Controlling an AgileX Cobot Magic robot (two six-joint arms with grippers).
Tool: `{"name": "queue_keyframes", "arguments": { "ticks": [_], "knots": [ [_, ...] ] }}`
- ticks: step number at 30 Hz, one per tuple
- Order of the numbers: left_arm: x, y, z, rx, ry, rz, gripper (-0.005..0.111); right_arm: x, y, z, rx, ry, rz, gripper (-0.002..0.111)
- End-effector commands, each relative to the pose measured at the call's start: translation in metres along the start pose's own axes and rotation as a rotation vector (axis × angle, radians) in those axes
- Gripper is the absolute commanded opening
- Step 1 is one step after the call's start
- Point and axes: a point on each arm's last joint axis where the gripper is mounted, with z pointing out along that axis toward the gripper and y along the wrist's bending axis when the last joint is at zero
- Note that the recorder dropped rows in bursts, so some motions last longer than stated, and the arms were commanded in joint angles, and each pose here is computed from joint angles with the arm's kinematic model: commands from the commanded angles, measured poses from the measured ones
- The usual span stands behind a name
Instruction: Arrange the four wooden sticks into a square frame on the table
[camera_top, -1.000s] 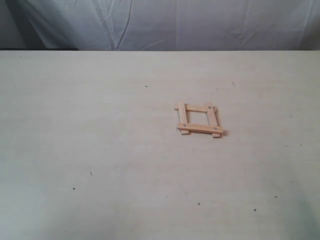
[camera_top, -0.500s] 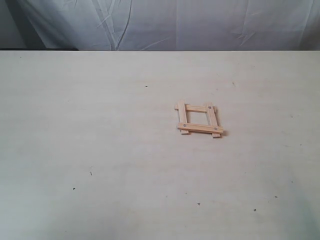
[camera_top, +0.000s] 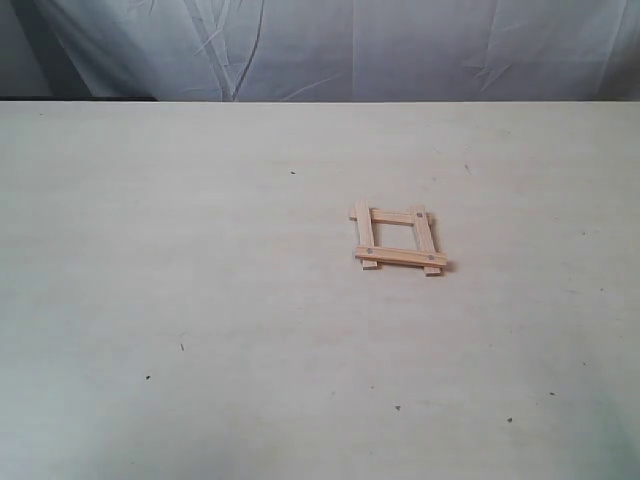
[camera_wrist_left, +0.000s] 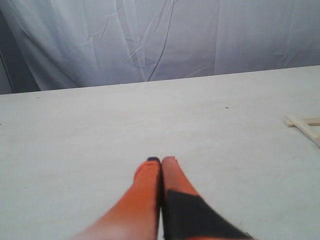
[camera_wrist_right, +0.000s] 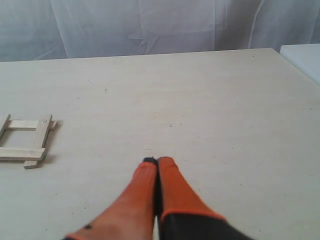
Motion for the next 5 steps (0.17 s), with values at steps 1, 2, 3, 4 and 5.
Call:
{"name": "queue_keyframes", "arguments": {
  "ticks": [1,2,3,4,5],
  "knots": [
    [0.0000,0.0000,-0.0001,0.001,-0.017,-0.001,0.000,-0.0004,-0.0002,-0.0002,0.004,-0.013,0.001,0.000],
    [0.0000,0.0000,-0.0001,0.001,-0.017,-0.001,0.000,-0.0004,-0.0002,-0.0002,0.004,-0.013,0.001,0.000],
    [0.0000,0.0000,-0.0001,0.001,-0.017,-0.001,0.000,-0.0004,-0.0002,-0.0002,0.004,-0.013,0.001,0.000],
    [0.0000,0.0000,-0.0001,0.001,-0.017,-0.001,0.000,-0.0004,-0.0002,-0.0002,0.004,-0.013,0.001,0.000],
    [0.0000,0.0000,-0.0001,0.001,-0.017,-0.001,0.000,-0.0004,-0.0002,-0.0002,0.004,-0.013,0.001,0.000]
  ]
}}
